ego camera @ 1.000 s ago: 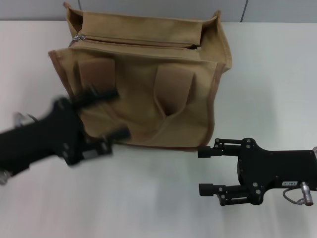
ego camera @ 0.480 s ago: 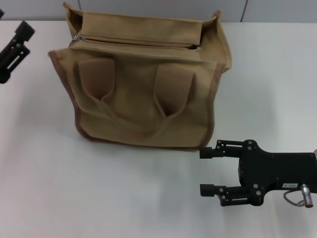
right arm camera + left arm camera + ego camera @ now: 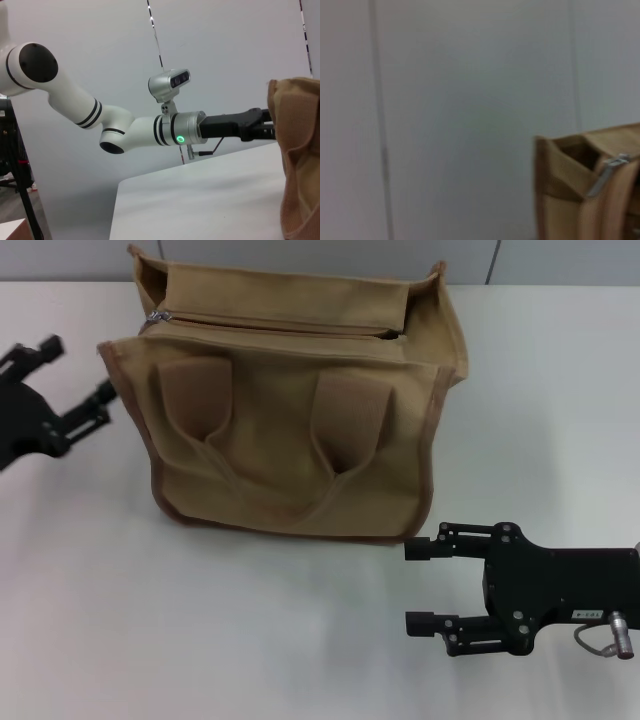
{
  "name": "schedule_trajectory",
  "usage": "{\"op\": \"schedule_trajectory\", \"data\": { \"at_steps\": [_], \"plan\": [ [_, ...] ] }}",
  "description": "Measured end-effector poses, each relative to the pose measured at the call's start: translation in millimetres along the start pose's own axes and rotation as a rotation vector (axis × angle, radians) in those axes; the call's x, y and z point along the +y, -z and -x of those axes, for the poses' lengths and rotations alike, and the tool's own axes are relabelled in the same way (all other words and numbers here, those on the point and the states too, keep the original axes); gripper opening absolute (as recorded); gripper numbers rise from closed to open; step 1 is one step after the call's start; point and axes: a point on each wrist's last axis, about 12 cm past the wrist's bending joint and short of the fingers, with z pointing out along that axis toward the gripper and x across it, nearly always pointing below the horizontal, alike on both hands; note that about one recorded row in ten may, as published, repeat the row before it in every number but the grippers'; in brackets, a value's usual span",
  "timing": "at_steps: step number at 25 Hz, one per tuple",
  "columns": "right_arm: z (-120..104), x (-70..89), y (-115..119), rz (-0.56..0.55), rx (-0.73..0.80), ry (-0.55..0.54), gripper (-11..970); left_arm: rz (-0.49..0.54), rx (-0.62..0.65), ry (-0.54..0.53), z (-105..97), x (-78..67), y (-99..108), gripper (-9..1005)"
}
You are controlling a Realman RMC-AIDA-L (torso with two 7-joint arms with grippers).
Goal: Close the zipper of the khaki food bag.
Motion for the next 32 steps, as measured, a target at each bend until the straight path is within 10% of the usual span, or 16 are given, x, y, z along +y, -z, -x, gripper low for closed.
{"op": "schedule_trajectory", "data": {
  "at_steps": [32],
  "plan": [
    [3.2, -2.7, -0.6, -0.005, -0.010, -0.003, 743, 0.118, -0.118, -0.204, 12.4, -3.4, -32.0, 766]
  ]
}}
